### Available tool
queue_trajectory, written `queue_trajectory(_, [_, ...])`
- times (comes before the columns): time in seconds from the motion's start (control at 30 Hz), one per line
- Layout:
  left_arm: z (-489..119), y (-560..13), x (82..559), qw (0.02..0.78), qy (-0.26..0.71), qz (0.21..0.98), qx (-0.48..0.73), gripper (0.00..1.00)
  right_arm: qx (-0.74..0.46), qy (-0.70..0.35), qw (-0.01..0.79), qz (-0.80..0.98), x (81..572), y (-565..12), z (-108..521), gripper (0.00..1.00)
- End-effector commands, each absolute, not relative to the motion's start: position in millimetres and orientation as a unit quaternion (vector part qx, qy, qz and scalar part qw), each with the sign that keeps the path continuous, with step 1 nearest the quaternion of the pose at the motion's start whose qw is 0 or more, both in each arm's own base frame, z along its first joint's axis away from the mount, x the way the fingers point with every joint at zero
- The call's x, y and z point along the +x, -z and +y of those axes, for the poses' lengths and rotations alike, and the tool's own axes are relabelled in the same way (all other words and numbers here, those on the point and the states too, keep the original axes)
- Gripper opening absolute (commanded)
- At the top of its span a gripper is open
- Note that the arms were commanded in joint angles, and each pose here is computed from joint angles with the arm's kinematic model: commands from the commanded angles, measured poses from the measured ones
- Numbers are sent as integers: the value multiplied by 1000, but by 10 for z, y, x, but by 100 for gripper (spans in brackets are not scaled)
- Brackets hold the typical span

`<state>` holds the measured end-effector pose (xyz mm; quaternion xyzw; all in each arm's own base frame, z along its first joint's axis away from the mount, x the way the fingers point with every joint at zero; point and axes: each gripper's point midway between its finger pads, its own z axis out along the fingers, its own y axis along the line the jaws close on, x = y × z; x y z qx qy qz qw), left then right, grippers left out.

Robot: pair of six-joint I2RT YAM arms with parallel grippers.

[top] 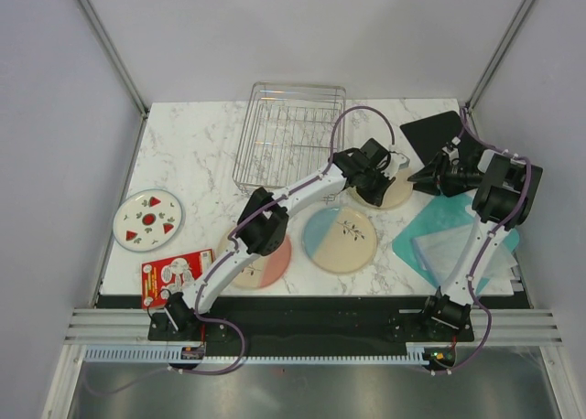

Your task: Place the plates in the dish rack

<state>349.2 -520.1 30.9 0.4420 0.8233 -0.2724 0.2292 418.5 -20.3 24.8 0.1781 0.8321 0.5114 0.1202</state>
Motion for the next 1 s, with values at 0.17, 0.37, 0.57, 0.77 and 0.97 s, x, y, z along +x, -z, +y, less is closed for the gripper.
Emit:
queue_trajectory(0.17, [-5041,220,3203,158,237,828,482,2,136,-485,94,859,4176,196,157,49])
queue_trajectory(0.37, [-5047,212,3179,155,243,824,487,2,140,-425,94,889,4182,293,16,43])
queue_trajectory(0.57, [-5057,210,3175,156,246,821,492,2,44,-317,119,940,4295,207,-45,37])
queue_trajectory(0.77, [-5084,-3,3326,190,241,819,484,19,-45,-203,112,972,4274,166,-3,20])
queue_trajectory(0.97, [-5041,-460,3572,251,224,810,480,45,-41,-125,116,984,4242,82,-283,2])
